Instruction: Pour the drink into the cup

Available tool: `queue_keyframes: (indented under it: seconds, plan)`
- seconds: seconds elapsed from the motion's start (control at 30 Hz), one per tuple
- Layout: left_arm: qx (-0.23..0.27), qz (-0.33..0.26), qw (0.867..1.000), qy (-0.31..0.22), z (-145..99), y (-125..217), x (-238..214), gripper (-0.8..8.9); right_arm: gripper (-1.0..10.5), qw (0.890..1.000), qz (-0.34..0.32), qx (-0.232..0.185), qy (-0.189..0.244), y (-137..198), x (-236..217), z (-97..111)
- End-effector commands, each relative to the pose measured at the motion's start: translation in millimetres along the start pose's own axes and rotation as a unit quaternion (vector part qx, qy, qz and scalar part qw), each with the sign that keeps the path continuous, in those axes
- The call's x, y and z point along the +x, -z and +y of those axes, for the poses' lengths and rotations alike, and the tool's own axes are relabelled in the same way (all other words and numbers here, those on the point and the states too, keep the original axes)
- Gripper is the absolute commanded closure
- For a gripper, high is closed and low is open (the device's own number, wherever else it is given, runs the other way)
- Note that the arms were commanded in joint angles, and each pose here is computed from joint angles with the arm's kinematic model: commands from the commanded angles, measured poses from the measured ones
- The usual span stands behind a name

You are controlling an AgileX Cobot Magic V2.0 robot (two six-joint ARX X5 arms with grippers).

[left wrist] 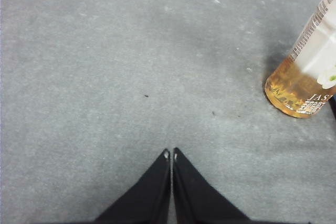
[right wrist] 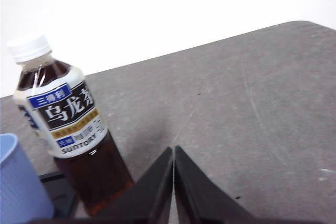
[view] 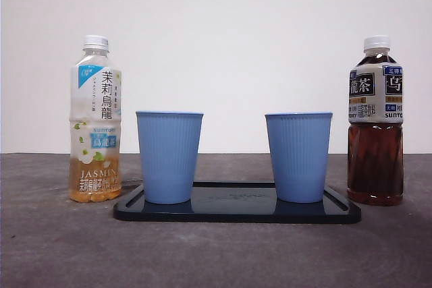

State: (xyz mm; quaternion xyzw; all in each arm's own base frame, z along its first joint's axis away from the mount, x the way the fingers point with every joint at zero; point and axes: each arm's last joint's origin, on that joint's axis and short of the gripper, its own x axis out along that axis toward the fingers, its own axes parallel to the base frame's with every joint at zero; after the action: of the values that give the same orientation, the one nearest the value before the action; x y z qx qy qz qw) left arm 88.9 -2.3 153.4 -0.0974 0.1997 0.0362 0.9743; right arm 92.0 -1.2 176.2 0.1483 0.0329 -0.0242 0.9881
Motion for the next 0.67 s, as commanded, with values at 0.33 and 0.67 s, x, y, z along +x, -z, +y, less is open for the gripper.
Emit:
queue_keyframes:
  seconds: [0.33, 0.67]
  plan:
    - [-0.094, -0.019, 0.995, 0.028, -3.9, -13.5, -7.4, 8.04, 9.4, 0.997, 0.007, 0.060, -0.044, -0.8, 0.0, 2.8]
    - [-0.092, -0.102, 0.988, 0.076, -16.0, -78.2, -56.5, 8.03, 9.4, 0.994, -0.003, 0.068, -0.083, -35.2, -10.6, 15.0]
